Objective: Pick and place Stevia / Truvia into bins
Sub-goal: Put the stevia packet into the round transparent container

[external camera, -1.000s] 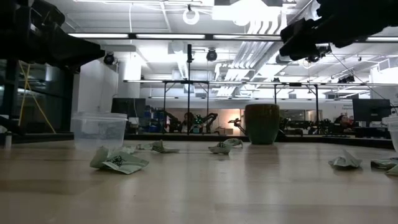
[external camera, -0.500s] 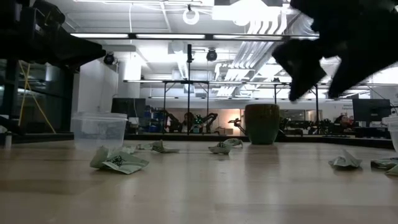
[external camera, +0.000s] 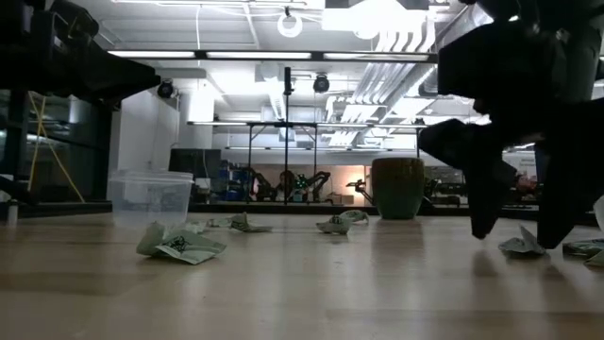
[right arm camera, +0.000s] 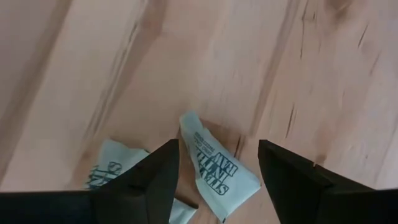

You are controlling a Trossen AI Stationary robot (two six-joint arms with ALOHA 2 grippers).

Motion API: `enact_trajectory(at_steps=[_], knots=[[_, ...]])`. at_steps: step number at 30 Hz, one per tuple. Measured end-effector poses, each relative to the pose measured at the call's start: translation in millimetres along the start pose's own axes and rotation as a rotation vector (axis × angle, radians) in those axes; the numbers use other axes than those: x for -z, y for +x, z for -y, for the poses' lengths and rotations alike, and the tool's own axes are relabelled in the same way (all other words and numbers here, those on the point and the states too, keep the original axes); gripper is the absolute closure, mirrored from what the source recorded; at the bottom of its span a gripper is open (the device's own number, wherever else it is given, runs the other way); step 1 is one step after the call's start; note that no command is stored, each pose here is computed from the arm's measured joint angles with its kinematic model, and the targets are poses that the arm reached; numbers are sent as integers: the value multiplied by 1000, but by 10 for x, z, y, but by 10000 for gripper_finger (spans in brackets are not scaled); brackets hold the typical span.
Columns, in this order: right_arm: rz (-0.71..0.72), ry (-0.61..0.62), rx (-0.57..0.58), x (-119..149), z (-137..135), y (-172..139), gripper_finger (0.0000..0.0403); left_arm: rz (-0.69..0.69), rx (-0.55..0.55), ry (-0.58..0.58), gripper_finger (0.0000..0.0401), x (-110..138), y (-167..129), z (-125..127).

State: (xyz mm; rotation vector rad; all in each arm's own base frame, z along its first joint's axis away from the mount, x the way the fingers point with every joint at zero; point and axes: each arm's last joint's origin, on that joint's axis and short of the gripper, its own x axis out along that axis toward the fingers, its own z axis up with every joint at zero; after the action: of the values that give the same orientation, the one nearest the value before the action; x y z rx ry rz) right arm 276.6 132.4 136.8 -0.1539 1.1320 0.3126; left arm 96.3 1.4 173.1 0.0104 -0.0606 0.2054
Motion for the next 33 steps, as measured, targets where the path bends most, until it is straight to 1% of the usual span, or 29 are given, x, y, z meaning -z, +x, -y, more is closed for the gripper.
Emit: enact_trajectory(at_steps=[5, 9, 15, 21, 30, 33], knots=[[-7, -1, 5, 7, 2, 16, 206, 0, -20, 0, 235, 0, 0, -6], [-10, -1, -5, 9, -1, 16, 226, 0, -21, 0, 235, 0, 0, -6], [-11, -7, -16, 12, -23, 15, 267, 0, -21, 0, 235, 0, 0, -6], [-20, 4, -64, 17, -50, 15, 308, 0, -21, 0, 235, 0, 0, -6], [-20, 23, -64, 17, -48, 15, 393, 0, -21, 0, 235, 0, 0, -6], [-18, 21, -52, 16, -45, 15, 395, 0, -20, 0, 235, 0, 0, -6]])
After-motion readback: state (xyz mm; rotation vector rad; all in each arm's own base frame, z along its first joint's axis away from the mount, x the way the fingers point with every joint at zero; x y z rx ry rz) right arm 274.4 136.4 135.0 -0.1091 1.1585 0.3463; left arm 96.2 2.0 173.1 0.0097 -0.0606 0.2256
